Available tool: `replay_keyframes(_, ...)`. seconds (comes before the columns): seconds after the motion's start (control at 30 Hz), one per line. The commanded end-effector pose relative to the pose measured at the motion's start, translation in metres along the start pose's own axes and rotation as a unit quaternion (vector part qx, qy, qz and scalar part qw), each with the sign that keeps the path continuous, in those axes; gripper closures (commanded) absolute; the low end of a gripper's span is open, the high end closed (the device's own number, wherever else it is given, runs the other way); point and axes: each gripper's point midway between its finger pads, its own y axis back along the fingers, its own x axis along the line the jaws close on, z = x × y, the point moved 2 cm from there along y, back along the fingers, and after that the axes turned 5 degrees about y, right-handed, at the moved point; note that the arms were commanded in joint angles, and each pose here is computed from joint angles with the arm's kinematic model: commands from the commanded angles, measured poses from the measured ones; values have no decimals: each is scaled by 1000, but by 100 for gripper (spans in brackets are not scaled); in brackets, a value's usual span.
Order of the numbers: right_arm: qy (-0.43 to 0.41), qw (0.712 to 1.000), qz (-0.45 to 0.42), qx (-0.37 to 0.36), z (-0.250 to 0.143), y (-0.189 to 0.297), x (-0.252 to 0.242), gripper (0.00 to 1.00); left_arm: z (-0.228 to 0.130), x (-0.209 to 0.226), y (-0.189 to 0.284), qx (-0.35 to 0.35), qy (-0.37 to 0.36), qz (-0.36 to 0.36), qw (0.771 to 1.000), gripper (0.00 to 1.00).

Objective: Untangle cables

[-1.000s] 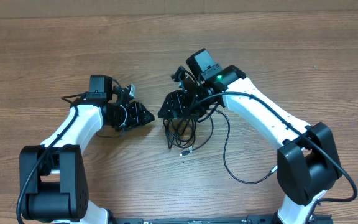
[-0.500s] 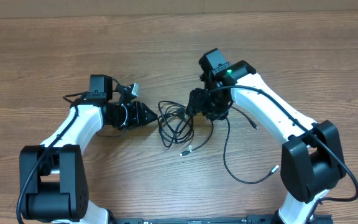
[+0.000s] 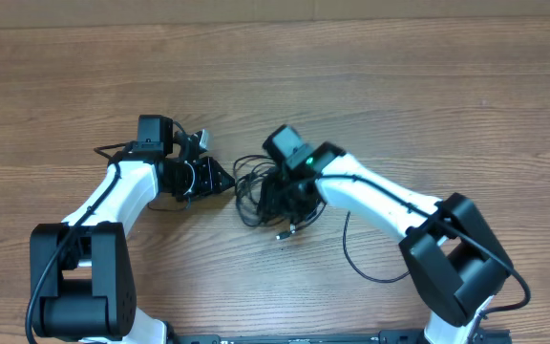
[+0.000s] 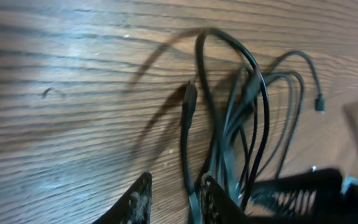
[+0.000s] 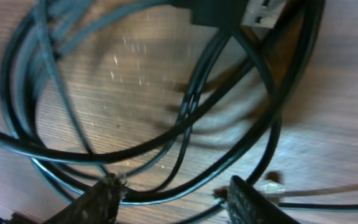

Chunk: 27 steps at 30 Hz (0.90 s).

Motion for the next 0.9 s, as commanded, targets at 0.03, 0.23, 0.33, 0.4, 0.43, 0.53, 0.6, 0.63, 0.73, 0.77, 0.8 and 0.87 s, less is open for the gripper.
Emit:
replay_keyframes(0.03, -10, 1000, 11, 8, -21, -13, 11, 60, 4, 11, 0, -9, 32, 39, 999, 68)
replay_keyframes(0.23, 26, 999, 20, -2, -29, -20, 25, 81, 4, 8, 0, -6, 32, 32, 999, 57)
replay_keyframes(0.33, 44, 998, 54, 12, -27, -14, 36, 82, 3, 7, -1, -4, 31, 26, 999, 46)
replay_keyframes(0.4, 69, 994, 88, 22, -24, -4, 45, 82, 3, 7, -1, -5, 31, 26, 999, 46)
replay_keyframes(0.43, 71, 993, 96, 23, -20, 1, 46, 82, 3, 7, -1, -5, 31, 26, 999, 47)
replay_keyframes(0.53, 50, 994, 99, 15, -6, 16, 39, 80, 3, 7, -1, -5, 29, 27, 999, 49)
replay_keyframes(0.6, 36, 995, 97, 12, 2, 19, 31, 78, 4, 8, 0, -6, 30, 32, 999, 51)
replay_keyframes(0.63, 31, 995, 94, 12, 3, 20, 28, 78, 4, 9, 0, -7, 30, 33, 999, 51)
replay_keyframes(0.73, 45, 995, 89, 14, 4, 21, 22, 77, 4, 9, 0, -7, 30, 34, 999, 51)
replay_keyframes(0.77, 54, 995, 87, 15, 4, 22, 19, 77, 4, 10, 0, -8, 30, 36, 999, 52)
replay_keyframes(0.8, 56, 995, 80, 15, 5, 22, 14, 76, 4, 10, -1, -8, 29, 39, 999, 52)
replay_keyframes(0.87, 39, 998, 49, 11, 9, 23, -3, 76, 6, 19, 0, -18, 27, 73, 997, 55)
